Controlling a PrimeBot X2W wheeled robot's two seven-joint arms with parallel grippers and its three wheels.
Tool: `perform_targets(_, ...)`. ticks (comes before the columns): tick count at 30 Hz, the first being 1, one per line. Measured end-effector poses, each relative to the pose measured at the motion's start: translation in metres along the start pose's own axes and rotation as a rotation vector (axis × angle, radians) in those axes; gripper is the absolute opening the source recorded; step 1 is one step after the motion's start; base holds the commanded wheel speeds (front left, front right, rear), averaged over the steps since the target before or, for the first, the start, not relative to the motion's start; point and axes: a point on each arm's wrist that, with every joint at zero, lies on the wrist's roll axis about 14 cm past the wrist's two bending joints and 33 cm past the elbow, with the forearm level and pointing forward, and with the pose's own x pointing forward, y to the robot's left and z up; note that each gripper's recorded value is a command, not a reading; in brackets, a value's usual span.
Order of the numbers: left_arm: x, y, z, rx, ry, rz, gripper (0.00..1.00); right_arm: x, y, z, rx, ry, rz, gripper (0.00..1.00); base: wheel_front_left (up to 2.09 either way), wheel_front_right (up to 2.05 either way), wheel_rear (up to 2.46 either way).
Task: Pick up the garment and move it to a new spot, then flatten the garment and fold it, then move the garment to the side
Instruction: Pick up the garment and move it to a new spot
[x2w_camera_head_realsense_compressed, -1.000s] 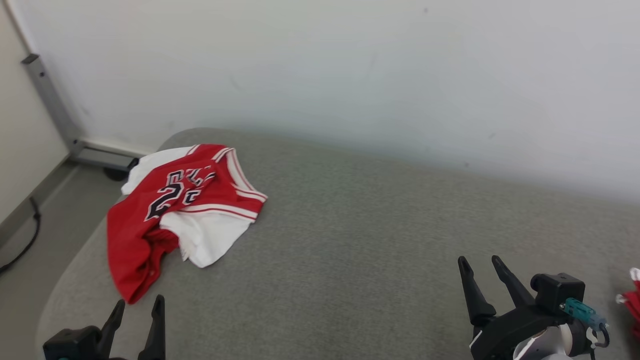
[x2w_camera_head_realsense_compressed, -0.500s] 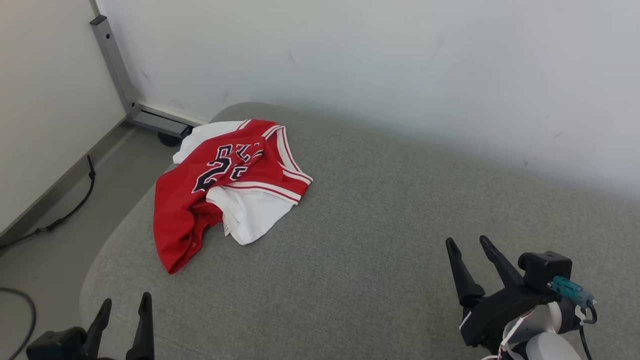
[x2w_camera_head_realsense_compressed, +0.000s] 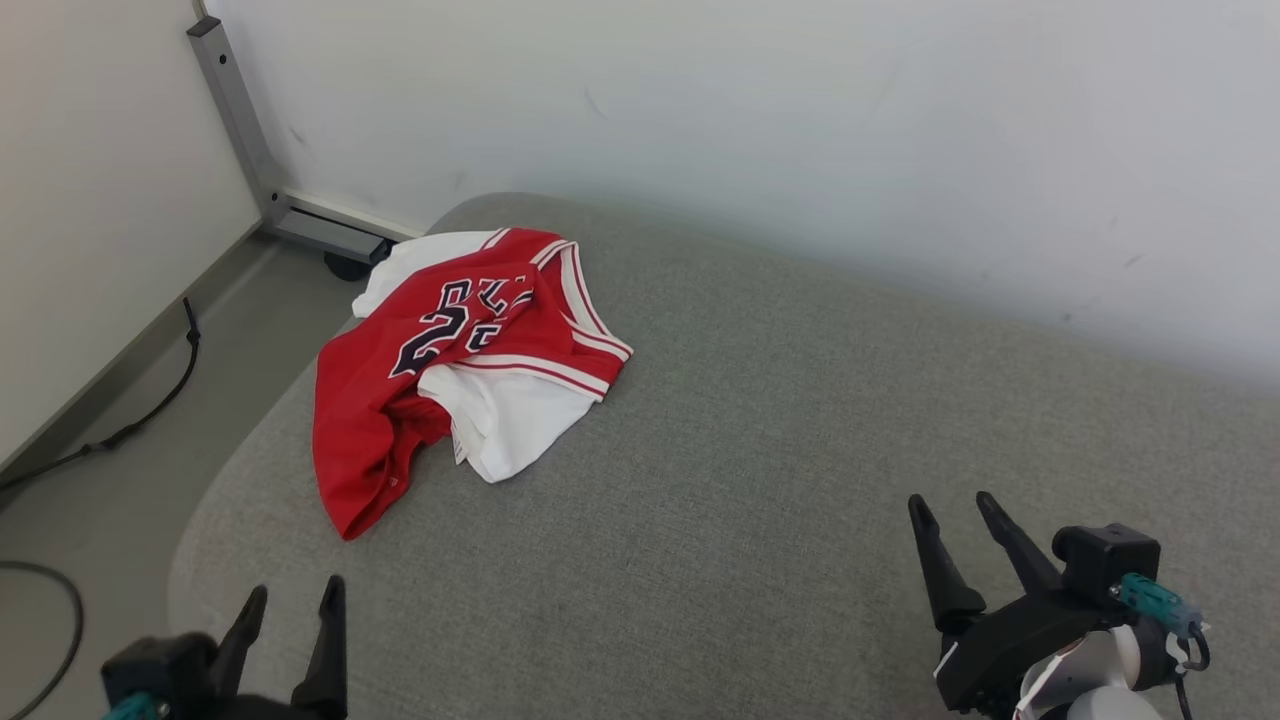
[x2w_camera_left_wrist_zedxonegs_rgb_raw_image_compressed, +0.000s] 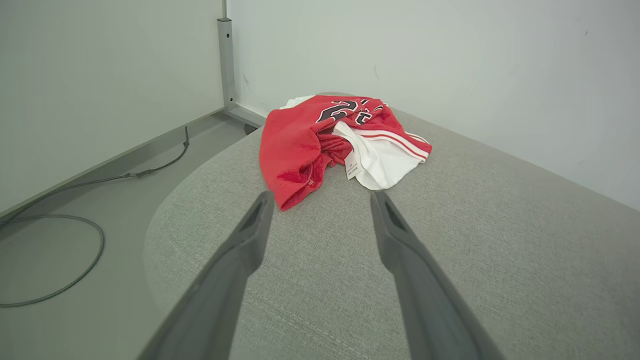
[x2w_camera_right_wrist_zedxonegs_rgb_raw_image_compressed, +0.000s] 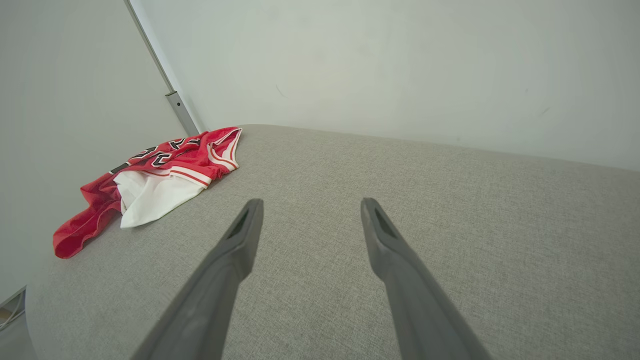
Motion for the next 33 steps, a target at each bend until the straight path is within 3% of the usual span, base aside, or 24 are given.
perform_targets(13,0.064,-0.029,0.022,0.014,0.089,-0.083,1.00,0.017,-0.018,0.009,-0.092,-0.004,0.035,1.00,0.00,0.00,0.00)
perform_targets(21,0.121,-0.073,0.036,0.070,0.218,-0.188,1.00,0.026,-0.040,0.008,-0.134,0.007,0.025,1.00,0.00,0.00,0.00)
perform_targets(26,0.152,-0.059,0.040,0.090,0.304,-0.104,1.00,0.024,-0.039,-0.010,-0.122,0.068,0.040,1.00,0.00,0.00,0.00)
perform_targets(33,0.178,-0.048,0.024,0.096,0.451,-0.030,1.00,0.014,-0.056,-0.009,-0.130,0.082,0.006,1.00,0.00,0.00,0.00)
